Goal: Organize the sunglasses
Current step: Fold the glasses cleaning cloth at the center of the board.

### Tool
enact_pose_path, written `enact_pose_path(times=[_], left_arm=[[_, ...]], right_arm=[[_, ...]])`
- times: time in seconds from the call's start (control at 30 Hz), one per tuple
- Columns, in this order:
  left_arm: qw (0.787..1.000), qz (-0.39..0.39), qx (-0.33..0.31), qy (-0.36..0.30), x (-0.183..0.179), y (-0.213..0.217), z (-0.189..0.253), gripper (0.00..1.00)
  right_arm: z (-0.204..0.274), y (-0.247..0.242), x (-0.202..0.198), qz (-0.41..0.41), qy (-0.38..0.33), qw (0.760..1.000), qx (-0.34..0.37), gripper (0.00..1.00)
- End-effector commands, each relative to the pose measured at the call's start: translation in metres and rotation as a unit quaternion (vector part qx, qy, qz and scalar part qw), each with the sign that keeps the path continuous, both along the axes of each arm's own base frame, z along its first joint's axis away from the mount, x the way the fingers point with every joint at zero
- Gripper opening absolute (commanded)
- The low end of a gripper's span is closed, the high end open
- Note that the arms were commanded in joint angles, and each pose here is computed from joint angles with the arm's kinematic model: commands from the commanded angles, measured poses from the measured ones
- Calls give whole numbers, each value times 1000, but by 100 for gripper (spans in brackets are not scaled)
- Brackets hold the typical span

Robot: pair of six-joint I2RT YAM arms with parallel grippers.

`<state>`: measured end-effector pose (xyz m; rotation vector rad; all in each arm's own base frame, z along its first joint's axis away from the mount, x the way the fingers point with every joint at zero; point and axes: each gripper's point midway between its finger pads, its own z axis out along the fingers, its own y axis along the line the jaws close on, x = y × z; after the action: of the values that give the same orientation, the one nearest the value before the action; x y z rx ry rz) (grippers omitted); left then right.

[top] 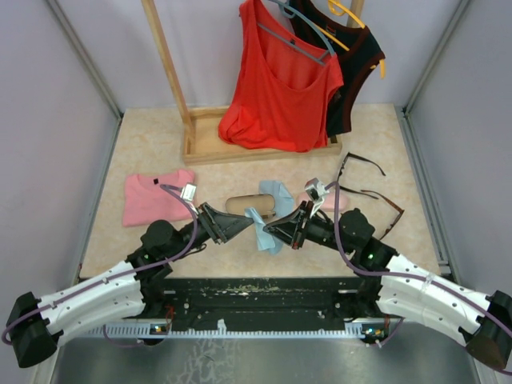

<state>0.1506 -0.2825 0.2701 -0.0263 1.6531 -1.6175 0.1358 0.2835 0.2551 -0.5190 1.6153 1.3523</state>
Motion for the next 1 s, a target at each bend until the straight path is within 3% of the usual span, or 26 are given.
enact_pose_path(times=[0.0,0.47,0.97], left_arm=[[999,-4,-29,-23,-1,1,25,57],[999,-5,-28,-19,-1,-1,22,60],[999,-10,-37,-29,-3,0,31,35]], right_arm=[[32,0,-3,8,-27,999,36,0],[47,-1,-16,35,-35,996,68,0],[31,-2,-9,17,-16,999,43,0]])
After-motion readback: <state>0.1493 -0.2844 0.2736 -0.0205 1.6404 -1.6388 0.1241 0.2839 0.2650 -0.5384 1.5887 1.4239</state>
